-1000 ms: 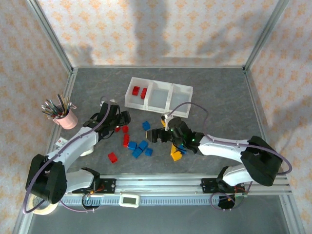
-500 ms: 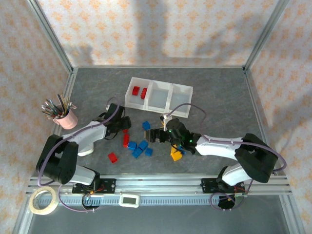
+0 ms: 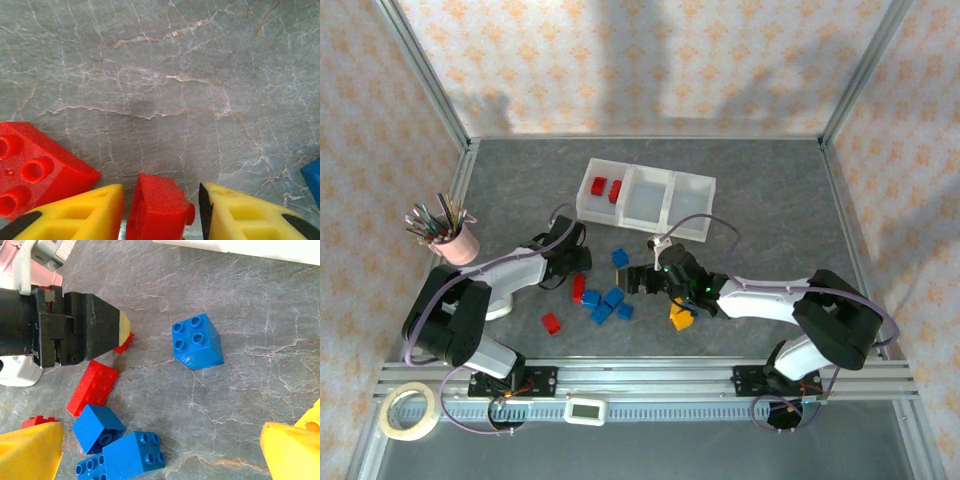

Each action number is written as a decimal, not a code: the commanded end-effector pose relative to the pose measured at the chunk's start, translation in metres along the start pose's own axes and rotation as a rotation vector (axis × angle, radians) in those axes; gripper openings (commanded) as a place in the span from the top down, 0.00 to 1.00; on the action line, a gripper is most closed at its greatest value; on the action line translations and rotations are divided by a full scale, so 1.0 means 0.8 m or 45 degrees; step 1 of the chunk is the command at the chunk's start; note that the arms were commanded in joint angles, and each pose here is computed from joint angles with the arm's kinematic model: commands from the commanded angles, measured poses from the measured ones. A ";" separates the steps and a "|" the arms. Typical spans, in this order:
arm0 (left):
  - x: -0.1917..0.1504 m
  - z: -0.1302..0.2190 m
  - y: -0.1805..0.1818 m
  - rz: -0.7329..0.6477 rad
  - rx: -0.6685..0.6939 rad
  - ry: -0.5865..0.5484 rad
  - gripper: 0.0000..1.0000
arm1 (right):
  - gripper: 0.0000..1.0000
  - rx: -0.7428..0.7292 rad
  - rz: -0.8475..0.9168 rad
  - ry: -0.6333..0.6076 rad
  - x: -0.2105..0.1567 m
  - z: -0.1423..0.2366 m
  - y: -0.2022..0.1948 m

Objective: Sort the legos into containers by color
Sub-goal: Pick up the lego from the middle-left of the table, then place the lego in the container, then pick up the lego from the middle-left of the table.

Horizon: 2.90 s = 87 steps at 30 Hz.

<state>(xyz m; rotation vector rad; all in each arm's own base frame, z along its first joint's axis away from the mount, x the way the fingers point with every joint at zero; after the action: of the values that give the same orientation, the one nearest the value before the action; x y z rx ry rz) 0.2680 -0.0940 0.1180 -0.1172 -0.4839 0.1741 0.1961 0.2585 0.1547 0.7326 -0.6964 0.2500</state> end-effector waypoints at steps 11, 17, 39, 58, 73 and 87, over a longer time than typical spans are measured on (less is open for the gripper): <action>0.014 0.015 -0.006 -0.021 -0.003 -0.048 0.82 | 0.00 0.002 0.005 -0.074 0.015 0.006 0.010; 0.044 0.045 -0.020 0.009 -0.061 -0.157 0.85 | 0.00 -0.009 0.029 -0.121 0.044 0.016 0.024; 0.217 0.008 -0.109 0.022 0.028 -0.325 0.86 | 0.00 -0.169 -0.007 -0.214 0.118 0.014 -0.010; 0.239 -0.020 -0.106 0.027 0.104 -0.307 0.52 | 0.00 -0.102 0.070 -0.230 0.141 0.028 0.008; 0.158 0.080 -0.060 0.133 -0.088 -0.403 0.48 | 0.00 -0.142 0.025 -0.111 0.103 0.036 -0.012; 0.042 0.068 0.022 0.293 0.211 -0.367 0.38 | 0.00 -0.040 -0.093 -0.013 0.041 0.011 -0.012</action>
<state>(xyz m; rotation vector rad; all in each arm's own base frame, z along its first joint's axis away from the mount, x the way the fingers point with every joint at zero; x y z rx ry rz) 0.2738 -0.0780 0.1788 -0.0552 -0.6979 0.3779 0.2229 0.2369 0.1776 0.6795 -0.6736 0.1844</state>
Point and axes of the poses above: each hand's point on the last joint's axis, 136 mm out from that joint toward the fingers, its own z axis back along the fingers, its own y axis along the line the jaws close on, x = y × z, the point moved 10 cm from there along z, back along the fingers, and after that the axes turned 1 degree about -z, right-handed, at the moved point
